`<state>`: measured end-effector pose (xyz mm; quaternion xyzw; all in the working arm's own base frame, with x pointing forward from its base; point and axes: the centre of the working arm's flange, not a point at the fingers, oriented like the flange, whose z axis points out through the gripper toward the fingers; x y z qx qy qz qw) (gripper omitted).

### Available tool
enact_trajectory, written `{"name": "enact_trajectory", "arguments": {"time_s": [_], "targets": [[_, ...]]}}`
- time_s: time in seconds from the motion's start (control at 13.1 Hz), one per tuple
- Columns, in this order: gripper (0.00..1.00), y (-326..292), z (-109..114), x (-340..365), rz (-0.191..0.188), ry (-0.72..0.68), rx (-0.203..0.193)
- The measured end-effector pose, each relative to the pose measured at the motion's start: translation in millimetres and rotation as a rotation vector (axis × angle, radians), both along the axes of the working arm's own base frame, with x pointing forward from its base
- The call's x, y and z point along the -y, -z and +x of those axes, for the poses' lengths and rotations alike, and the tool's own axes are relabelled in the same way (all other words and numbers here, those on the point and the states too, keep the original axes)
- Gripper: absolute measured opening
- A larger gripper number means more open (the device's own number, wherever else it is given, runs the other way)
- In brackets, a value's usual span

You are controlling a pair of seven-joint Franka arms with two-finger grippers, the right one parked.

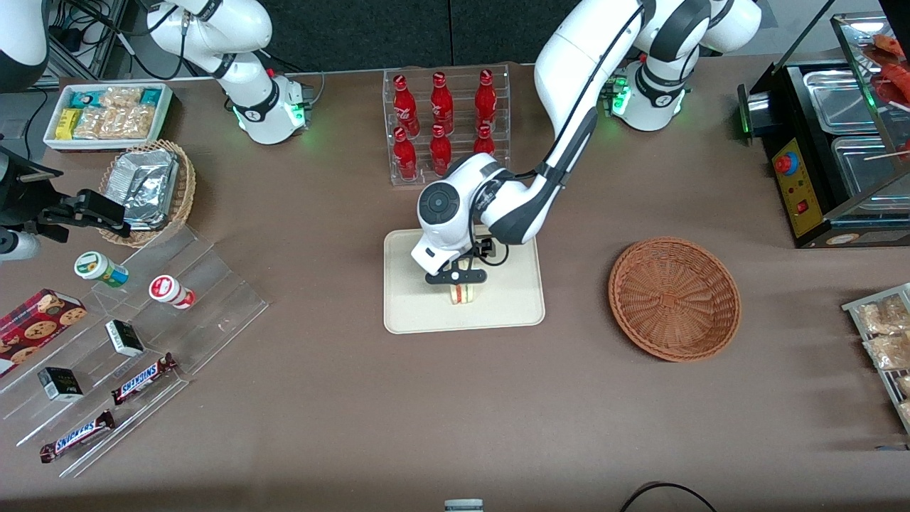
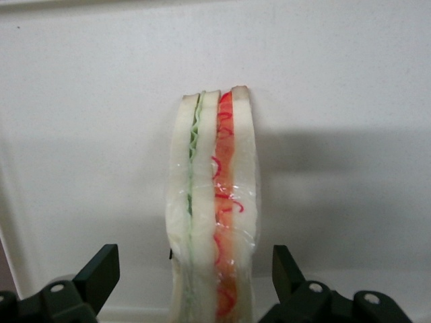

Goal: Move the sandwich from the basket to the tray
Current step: 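Lower the sandwich onto the cream tray with the left gripper, then open the left gripper to release the sandwich on the tray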

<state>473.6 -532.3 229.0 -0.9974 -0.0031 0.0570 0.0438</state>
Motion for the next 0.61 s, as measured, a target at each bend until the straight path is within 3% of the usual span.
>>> {"name": "enact_trajectory", "arguments": {"time_s": [0.38,0.61], "targets": [[1.00,-26,8,3,-0.006,-0.060,0.034],[1.00,-58,35,-30,0.027,-0.104,0.037]]}}
